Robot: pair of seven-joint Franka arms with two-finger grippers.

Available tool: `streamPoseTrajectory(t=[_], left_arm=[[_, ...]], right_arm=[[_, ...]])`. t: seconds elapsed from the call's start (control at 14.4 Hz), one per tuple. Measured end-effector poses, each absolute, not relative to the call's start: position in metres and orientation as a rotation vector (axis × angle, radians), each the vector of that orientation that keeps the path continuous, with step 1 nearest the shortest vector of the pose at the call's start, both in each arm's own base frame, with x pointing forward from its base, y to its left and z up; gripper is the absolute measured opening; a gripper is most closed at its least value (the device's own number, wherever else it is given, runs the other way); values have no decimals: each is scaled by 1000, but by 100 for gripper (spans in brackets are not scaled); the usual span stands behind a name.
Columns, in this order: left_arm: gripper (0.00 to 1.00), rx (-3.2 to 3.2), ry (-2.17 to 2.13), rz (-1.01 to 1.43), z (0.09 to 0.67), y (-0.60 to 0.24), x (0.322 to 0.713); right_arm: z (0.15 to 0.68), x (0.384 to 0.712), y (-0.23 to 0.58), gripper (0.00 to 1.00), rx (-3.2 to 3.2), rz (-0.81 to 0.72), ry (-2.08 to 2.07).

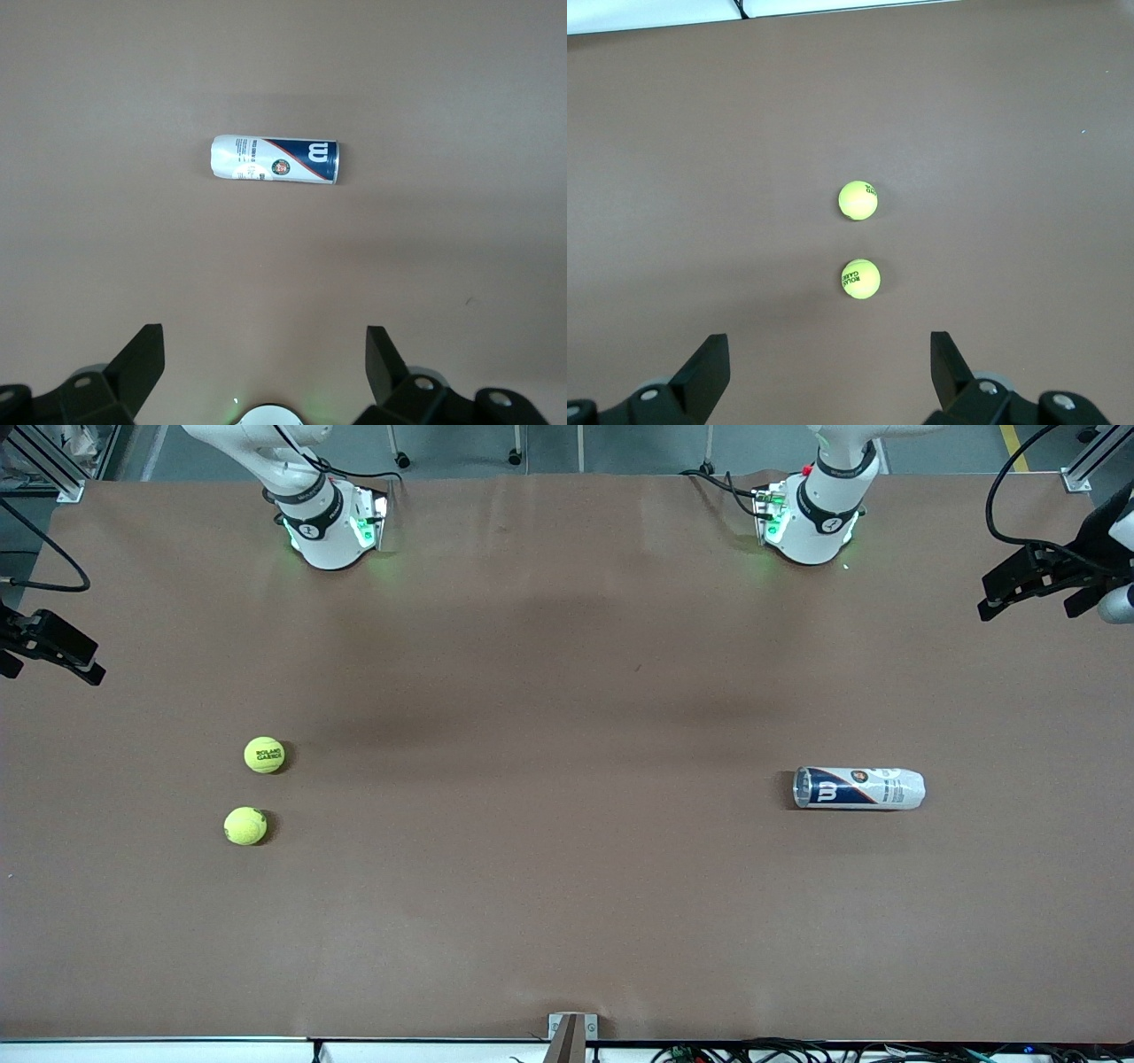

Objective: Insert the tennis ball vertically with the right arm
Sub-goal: 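Reach the left gripper to the can while the right gripper reaches the balls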

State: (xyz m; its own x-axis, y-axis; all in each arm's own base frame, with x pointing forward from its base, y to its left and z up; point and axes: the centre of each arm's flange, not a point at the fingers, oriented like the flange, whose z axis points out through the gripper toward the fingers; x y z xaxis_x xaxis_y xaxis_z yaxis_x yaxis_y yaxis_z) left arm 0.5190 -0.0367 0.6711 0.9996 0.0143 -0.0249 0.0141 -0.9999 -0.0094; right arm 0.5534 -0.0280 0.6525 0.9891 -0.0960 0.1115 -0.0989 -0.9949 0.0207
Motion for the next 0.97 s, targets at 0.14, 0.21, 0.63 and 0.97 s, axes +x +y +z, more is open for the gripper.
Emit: streamPoseTrajectory(t=[0.14, 0.21, 0.63, 0.97], left_arm=[[100, -3132, -22, 39, 671, -37, 519], [100, -3132, -22, 39, 671, -37, 519], [100, -3141, -33, 94, 649, -36, 533], [100, -3083, -454, 87, 560, -23, 568]], right_arm=[[652, 553, -28, 100, 3107, 172, -152], [652, 553, -28, 100, 3107, 172, -152], [653, 554, -28, 100, 3108, 185, -151], [638, 561, -23, 100, 3119, 144, -140]])
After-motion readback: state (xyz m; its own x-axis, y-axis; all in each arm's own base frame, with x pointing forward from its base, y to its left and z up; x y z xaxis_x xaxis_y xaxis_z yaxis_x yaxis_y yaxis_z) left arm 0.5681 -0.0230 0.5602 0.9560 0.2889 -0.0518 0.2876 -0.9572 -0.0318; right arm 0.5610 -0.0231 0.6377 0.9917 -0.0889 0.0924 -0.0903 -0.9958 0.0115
